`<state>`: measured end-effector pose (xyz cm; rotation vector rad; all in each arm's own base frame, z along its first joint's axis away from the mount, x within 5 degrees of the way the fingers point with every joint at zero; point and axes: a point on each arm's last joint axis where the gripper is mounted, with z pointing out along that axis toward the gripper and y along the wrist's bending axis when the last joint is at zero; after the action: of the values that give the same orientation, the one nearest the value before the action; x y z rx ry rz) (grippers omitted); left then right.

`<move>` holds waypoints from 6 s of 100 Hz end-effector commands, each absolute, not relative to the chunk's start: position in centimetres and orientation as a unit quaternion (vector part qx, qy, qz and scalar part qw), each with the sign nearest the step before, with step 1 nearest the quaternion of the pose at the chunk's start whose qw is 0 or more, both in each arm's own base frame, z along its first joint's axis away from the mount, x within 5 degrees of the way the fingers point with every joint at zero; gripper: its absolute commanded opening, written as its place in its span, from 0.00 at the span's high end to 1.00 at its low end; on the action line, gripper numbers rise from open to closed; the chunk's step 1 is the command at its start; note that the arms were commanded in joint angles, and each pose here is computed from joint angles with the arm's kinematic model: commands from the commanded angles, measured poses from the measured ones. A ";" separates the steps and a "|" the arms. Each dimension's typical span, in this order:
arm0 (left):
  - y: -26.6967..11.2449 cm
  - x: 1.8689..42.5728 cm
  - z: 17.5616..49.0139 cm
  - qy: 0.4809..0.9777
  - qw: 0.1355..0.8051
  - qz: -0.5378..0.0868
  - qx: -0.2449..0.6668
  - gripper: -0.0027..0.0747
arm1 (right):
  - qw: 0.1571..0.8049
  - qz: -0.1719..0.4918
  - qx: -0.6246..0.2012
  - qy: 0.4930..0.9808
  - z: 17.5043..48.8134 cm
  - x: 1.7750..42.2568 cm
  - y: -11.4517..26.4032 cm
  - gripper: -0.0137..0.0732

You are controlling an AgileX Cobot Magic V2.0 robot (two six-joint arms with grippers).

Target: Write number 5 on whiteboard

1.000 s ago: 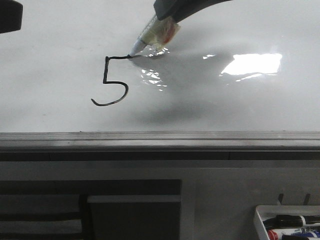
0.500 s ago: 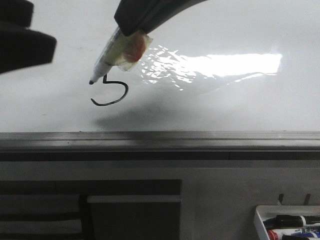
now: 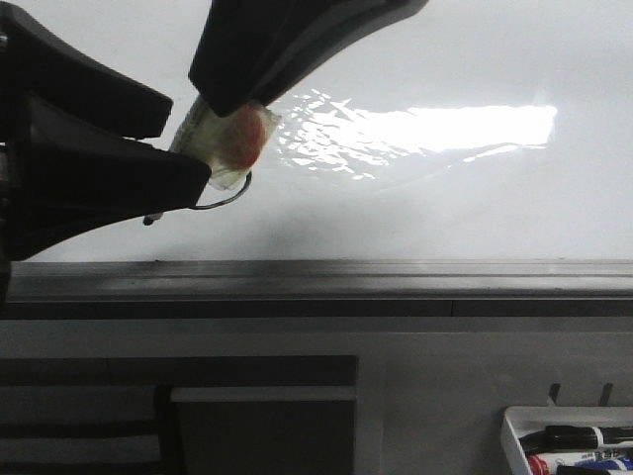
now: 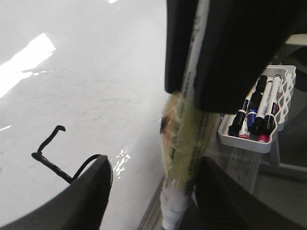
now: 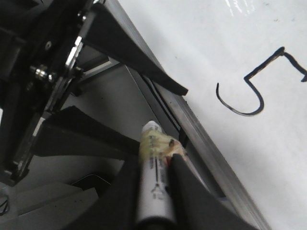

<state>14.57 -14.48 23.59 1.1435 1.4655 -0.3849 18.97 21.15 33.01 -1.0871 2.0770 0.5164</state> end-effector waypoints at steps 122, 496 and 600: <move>-10.1 17.0 25.1 0.808 0.522 -0.274 0.008 0.99 | 0.508 0.220 -0.369 0.747 38.4 19.0 19.2 0.41; -0.5 5.2 22.9 0.659 0.748 -0.078 -0.007 0.99 | 0.693 0.220 -0.244 0.642 25.8 8.9 7.3 0.91; -0.1 5.3 18.2 0.767 0.638 -0.052 -0.050 0.99 | 0.692 0.220 -0.244 0.642 25.8 8.9 7.4 0.91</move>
<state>5.34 -0.09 18.17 -0.1032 1.8154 -0.1034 8.63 7.37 24.21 -0.5919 1.5294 0.4952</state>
